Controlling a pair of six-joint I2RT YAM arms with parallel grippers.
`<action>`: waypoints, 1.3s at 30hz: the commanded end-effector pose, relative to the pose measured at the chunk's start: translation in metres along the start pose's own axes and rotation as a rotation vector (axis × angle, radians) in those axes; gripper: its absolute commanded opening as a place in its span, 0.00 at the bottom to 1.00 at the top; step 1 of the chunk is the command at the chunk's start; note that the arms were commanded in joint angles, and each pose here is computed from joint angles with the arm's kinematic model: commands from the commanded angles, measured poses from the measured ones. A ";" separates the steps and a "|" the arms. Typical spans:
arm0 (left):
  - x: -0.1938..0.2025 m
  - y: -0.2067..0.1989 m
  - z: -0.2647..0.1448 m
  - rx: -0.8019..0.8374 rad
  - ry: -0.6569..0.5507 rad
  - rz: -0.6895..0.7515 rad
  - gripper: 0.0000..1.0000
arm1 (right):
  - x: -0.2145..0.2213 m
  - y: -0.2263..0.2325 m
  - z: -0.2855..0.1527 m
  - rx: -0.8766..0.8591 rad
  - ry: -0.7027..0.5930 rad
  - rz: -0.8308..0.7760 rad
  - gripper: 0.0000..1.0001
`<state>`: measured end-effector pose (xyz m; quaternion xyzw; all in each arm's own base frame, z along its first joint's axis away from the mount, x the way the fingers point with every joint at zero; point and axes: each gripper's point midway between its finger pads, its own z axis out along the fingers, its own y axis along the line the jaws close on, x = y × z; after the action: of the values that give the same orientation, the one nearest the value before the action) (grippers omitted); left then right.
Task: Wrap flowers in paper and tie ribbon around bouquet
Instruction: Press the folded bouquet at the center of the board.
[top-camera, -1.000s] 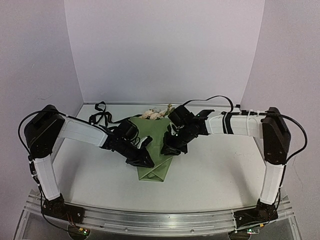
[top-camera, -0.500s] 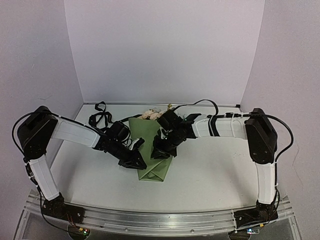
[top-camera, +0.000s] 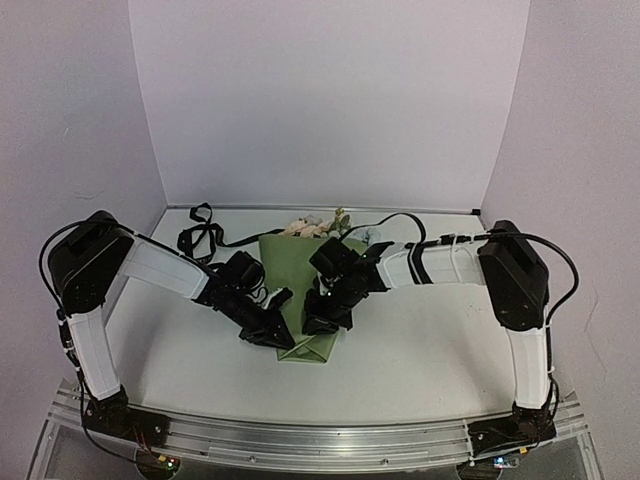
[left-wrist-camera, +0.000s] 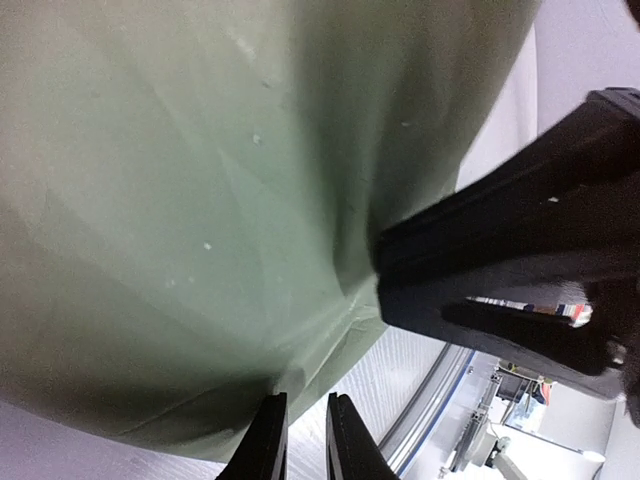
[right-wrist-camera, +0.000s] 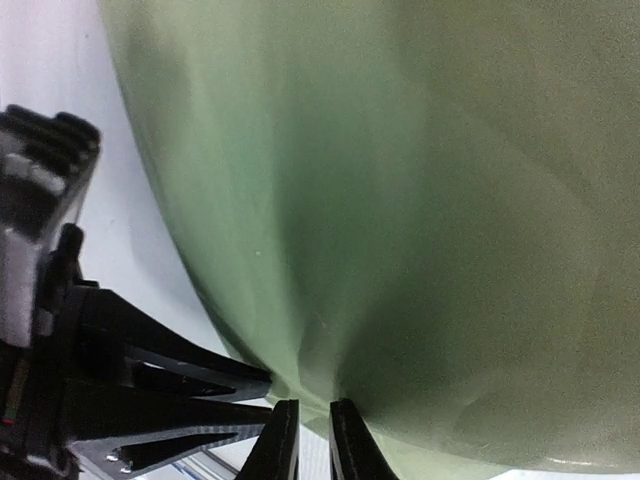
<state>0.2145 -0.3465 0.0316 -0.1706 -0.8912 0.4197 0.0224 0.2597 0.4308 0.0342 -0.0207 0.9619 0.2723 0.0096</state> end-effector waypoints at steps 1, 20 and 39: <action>-0.021 -0.023 -0.012 0.038 -0.060 0.067 0.17 | 0.005 -0.019 0.011 0.048 0.001 0.032 0.12; -0.002 0.002 0.008 0.104 0.014 -0.094 0.17 | 0.009 -0.039 0.019 0.099 -0.006 0.075 0.11; -0.044 0.038 -0.009 0.132 -0.140 -0.285 0.25 | 0.009 -0.042 0.021 0.103 0.001 0.065 0.11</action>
<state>0.2390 -0.3365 0.0206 -0.0498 -0.8708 0.4858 0.0567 0.2539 0.4178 0.0098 0.0056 0.9676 0.2525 0.0005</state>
